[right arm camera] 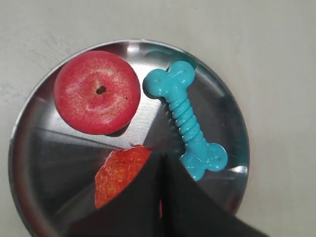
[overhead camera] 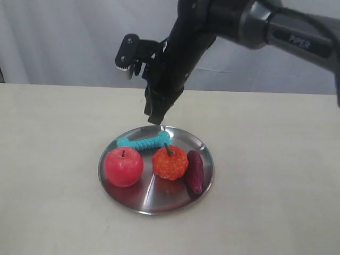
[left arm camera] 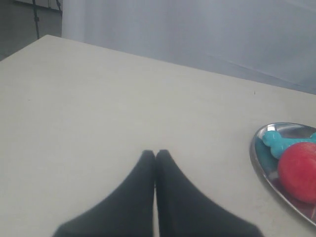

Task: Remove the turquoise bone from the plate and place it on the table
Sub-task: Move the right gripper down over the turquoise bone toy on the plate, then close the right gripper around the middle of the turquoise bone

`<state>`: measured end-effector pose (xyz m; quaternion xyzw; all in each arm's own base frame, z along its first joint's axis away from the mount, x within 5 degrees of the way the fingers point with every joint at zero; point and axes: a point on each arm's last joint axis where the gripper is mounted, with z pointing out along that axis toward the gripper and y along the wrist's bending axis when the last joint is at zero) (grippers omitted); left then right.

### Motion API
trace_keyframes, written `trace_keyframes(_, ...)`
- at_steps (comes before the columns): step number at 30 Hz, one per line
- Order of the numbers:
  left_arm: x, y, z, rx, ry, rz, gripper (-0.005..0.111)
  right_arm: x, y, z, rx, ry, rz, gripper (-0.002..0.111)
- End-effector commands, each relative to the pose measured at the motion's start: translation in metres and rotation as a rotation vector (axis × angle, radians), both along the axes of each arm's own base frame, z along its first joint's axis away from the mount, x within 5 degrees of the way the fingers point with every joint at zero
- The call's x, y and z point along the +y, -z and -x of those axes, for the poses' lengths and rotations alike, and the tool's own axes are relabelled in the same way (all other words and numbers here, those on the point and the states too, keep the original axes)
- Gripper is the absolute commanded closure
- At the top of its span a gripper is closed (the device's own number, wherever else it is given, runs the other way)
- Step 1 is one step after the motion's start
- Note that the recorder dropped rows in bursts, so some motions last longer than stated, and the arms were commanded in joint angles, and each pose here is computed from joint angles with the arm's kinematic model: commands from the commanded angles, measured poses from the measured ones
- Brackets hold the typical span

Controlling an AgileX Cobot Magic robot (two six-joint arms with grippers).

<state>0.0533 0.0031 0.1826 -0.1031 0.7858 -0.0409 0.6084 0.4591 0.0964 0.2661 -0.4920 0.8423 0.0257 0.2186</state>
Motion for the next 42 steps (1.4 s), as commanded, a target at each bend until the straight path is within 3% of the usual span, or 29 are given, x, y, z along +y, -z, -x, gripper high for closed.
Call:
trace_keyframes(1,0.0,0.0,0.0,-0.004,0.005,0.001,0.107,0.006,0.03,-0.016,-0.026,-0.014,0.011,0.109)
trace_keyframes(10,0.0,0.0,0.0,-0.004,0.005,0.001,0.107,0.023,0.068,-0.029,-0.067,-0.072,0.114,0.107)
trace_keyframes(12,0.0,0.0,0.0,-0.004,0.005,0.001,0.107,0.022,0.073,-0.029,-0.059,-0.078,0.131,0.097)
trace_keyframes(16,0.0,0.0,0.0,-0.004,0.005,0.001,0.107,0.022,0.075,-0.029,-0.046,-0.08,0.133,0.063)
trace_keyframes(18,0.0,0.0,0.0,-0.004,0.005,0.001,0.107,0.022,0.076,-0.029,-0.045,-0.08,0.134,0.054)
trace_keyframes(42,0.0,0.0,0.0,-0.004,0.005,0.001,0.107,0.022,0.136,-0.047,-0.079,-0.07,0.174,0.054)
